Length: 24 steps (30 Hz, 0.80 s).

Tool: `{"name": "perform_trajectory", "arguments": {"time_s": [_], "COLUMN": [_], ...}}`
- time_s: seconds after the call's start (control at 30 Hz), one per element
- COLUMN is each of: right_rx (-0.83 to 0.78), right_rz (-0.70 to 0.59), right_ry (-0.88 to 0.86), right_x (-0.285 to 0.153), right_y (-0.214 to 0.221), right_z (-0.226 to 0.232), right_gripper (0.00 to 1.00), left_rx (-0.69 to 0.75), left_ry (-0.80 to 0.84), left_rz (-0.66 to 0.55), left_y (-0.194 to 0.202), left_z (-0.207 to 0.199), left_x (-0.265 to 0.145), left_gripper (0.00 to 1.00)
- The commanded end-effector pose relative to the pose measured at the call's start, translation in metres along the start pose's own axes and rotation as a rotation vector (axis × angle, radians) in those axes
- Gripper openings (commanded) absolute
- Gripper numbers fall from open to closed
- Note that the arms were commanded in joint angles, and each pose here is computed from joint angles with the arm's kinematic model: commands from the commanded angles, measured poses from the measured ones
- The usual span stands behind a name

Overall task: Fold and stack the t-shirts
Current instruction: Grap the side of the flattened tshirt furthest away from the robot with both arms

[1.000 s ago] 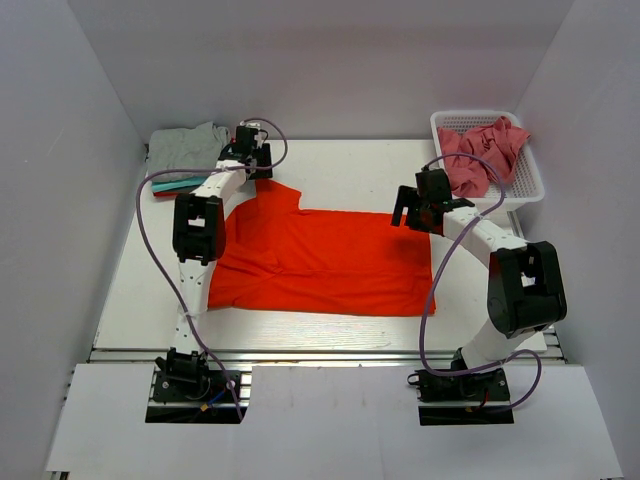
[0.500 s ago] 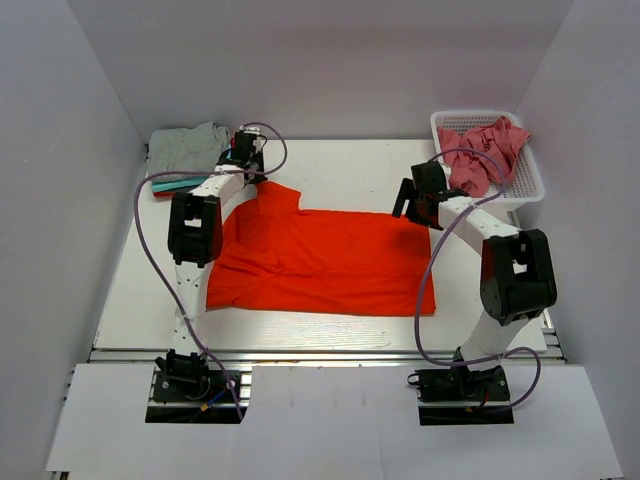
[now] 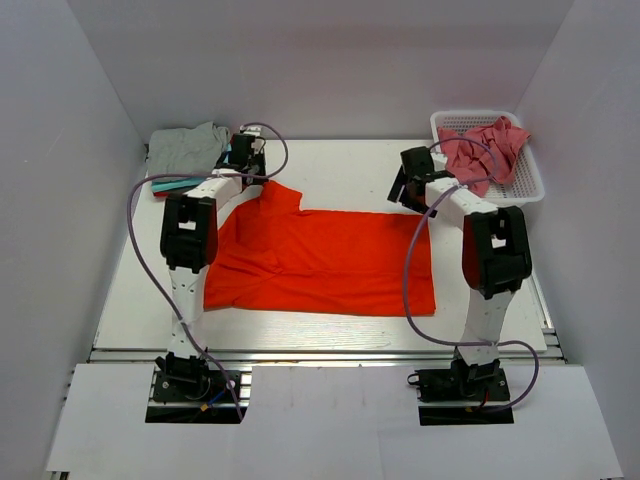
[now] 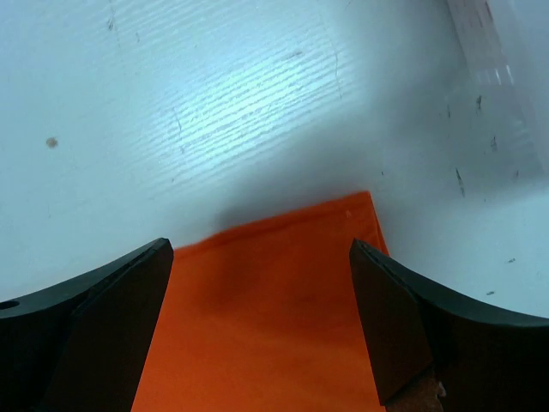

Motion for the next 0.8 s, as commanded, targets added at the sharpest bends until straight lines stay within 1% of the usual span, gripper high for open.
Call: {"name": "perform_trajectory", "arguments": {"time_s": [0.0,0.03,0.07,0.1,0.13,0.2,0.27,0.3,0.33,0.4,0.43,0.5,0.53,0.57,0.63,0.67,0.7,0.77], "right_rx": [0.066,0.062,0.064,0.061,0.053,0.062,0.066,0.062,0.063,0.057,0.055,0.054,0.050,0.050,0.044,0.037,0.034,0.028], "right_rz": [-0.049,-0.037,-0.045,-0.038,-0.032,-0.032,-0.017,-0.011,0.002,0.005,0.013,0.023,0.028,0.030,0.022,0.012,0.001,-0.023], "right_ry": [0.069,0.099,0.110,0.127,0.149,0.172,0.179,0.179,0.193,0.221,0.225,0.226,0.229,0.226,0.216,0.210,0.208,0.196], "right_x": [0.007,0.015,0.018,0.023,0.028,0.031,0.036,0.038,0.038,0.040,0.040,0.044,0.046,0.046,0.043,0.040,0.037,0.027], "right_y": [-0.012,-0.008,-0.009,-0.007,-0.004,-0.003,0.000,0.002,0.003,0.006,0.008,0.011,0.011,0.011,0.009,0.006,0.003,-0.002], "right_z": [0.007,0.005,0.005,0.004,0.002,0.001,0.002,0.003,0.002,-0.001,-0.002,-0.003,-0.004,-0.002,0.000,0.001,0.001,0.002], "right_gripper": [0.89,0.86,0.86,0.85,0.85,0.85,0.84,0.84,0.82,0.82,0.78,0.67,0.60,0.46,0.25,0.13,0.08,0.00], "left_rx": [0.008,0.008,0.009,0.010,0.010,0.010,0.020,0.029,0.038,0.043,0.055,0.064,0.064,0.064,0.063,0.063,0.063,0.063], "left_ry": [0.044,0.043,0.053,0.063,0.063,0.063,0.062,0.060,0.060,0.067,0.065,0.065,0.064,0.064,0.053,0.053,0.053,0.053], "left_rz": [-0.196,-0.200,-0.198,-0.222,-0.210,-0.227,-0.220,-0.240,-0.229,-0.242,-0.244,-0.232,-0.249,-0.249,-0.251,-0.263,-0.256,-0.259], "left_y": [-0.059,-0.060,-0.055,-0.061,-0.056,-0.062,-0.055,-0.059,-0.055,-0.059,-0.060,-0.054,-0.057,-0.057,-0.057,-0.060,-0.057,-0.053], "left_z": [-0.005,-0.005,-0.005,-0.006,-0.006,-0.006,-0.005,-0.005,-0.004,-0.009,-0.008,-0.008,-0.008,-0.008,-0.007,-0.006,-0.006,-0.006], "left_x": [-0.045,-0.051,-0.049,-0.053,-0.052,-0.061,-0.063,-0.069,-0.068,-0.072,-0.075,-0.079,-0.084,-0.084,-0.089,-0.097,-0.099,-0.103], "left_gripper": [0.00,0.00,0.00,0.00,0.00,0.00,0.00,0.00,0.00,0.00,0.00,0.00,0.00,0.00,0.00,0.00,0.00,0.00]}}
Point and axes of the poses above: each gripper's point midway between its finger pads, its own x axis out along the fingers, its own z axis along the line the jaws close on, y = z × x, the point moved 10 cm from there along -x, back along the fingers, and after that the axes turned 10 degrees about x, right-handed, at the moved point
